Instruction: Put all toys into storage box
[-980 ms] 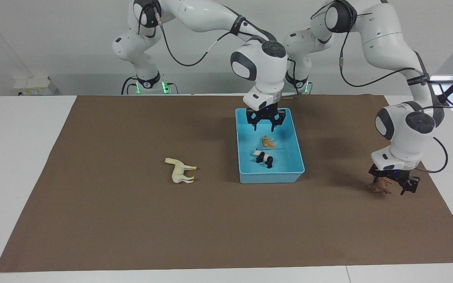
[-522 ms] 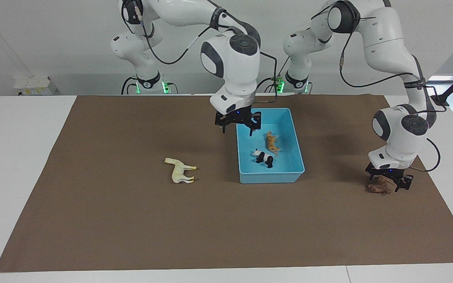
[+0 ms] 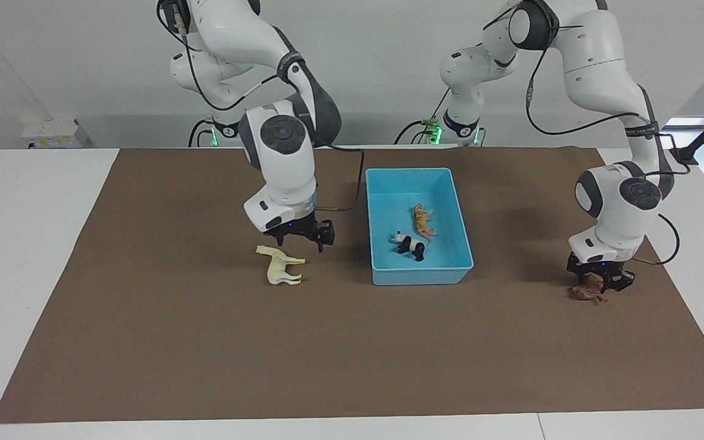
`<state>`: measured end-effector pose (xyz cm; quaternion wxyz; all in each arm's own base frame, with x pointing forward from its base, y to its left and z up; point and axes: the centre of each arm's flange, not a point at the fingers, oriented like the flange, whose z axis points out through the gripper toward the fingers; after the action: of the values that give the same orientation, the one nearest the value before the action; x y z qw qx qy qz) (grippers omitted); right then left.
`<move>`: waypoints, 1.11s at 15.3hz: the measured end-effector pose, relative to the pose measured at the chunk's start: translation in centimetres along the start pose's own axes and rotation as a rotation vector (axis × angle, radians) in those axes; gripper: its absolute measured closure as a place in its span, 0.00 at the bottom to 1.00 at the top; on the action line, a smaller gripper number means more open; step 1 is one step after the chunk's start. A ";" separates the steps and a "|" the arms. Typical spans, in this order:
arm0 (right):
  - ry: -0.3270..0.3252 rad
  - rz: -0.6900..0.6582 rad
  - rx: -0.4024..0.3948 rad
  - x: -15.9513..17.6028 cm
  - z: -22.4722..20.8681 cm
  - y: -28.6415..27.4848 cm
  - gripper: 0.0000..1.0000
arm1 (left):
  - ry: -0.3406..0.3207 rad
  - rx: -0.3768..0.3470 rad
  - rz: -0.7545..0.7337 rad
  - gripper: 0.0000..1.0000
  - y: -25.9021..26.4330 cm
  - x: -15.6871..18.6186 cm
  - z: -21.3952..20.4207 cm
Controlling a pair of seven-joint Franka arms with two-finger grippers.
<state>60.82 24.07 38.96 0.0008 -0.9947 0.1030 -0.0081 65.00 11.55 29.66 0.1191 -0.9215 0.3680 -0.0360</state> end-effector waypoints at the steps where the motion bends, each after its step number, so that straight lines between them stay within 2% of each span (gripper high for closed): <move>1: 0.000 -0.006 0.001 -0.2 1.3 1.3 0.00 | -0.001 0.001 -0.007 0.68 -0.1 0.0 -0.3; 4: -0.002 -0.011 0.000 -0.5 3.3 3.6 0.00 | -0.044 -0.028 -0.049 0.68 -1.4 1.0 -2.9; 6: 0.014 -0.011 0.008 -0.7 4.3 3.9 0.00 | -0.068 -0.083 -0.127 0.68 -1.5 3.3 -8.3; 8: 0.033 -0.011 0.016 -1.0 6.0 4.0 0.00 | -0.076 -0.139 -0.250 0.68 1.0 5.7 -14.7; 10: 0.039 -0.009 0.016 -1.0 7.4 4.4 0.00 | -0.096 -0.164 -0.330 0.68 5.8 8.4 -19.8; 12: 0.042 -0.009 0.015 -0.8 8.3 4.8 0.00 | -0.120 -0.166 -0.399 0.68 12.1 11.9 -22.5; 15: 0.060 -0.009 0.022 -0.8 9.4 5.1 0.00 | -0.165 -0.157 -0.464 0.68 22.5 15.6 -21.9; 17: 0.067 -0.008 0.025 -1.0 10.0 5.2 0.00 | -0.161 -0.149 -0.488 0.68 27.6 16.4 -20.7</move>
<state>58.96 19.13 28.95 0.0097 -0.9941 0.0989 -0.0429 55.28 -23.05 42.61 0.0677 -0.9891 0.1258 0.0371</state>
